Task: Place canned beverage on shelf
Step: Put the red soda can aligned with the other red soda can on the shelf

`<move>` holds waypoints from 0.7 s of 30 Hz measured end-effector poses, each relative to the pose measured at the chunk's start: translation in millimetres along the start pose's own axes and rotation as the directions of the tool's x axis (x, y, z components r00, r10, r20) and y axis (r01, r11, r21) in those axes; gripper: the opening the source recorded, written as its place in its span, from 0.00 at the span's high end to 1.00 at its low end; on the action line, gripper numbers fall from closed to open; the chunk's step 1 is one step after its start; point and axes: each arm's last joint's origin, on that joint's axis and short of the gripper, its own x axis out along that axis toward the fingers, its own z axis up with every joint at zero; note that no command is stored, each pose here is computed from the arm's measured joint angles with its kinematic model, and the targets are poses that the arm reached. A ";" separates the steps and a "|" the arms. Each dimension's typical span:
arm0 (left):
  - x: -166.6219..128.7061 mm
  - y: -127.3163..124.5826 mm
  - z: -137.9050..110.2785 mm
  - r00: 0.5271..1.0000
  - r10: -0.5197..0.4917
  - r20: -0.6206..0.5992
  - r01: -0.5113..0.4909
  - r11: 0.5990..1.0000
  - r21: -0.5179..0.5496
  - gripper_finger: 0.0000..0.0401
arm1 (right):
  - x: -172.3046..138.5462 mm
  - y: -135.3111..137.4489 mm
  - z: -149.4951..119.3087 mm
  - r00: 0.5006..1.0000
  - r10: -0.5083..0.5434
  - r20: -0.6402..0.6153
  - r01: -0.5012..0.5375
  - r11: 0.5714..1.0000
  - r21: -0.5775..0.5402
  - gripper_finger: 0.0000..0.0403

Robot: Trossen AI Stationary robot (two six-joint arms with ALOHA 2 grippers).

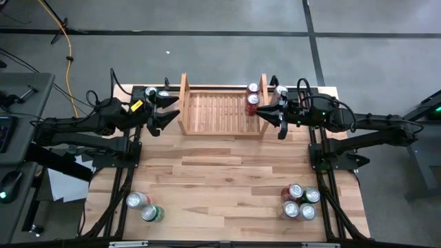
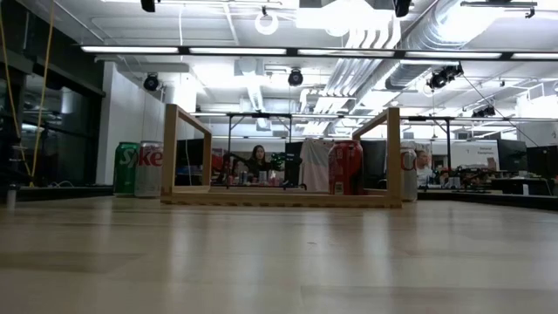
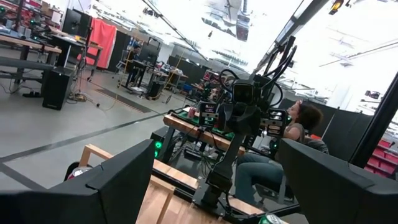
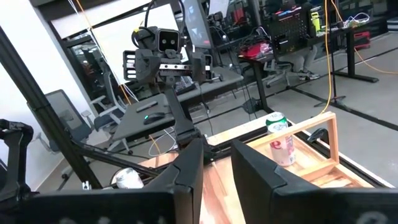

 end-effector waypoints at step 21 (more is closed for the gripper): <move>0.0 0.1 -0.2 1.000 0.001 0.000 -0.001 1.000 0.001 0.17 | 0.1 -0.6 0.4 1.000 -0.023 0.010 0.023 0.999 -0.023 0.83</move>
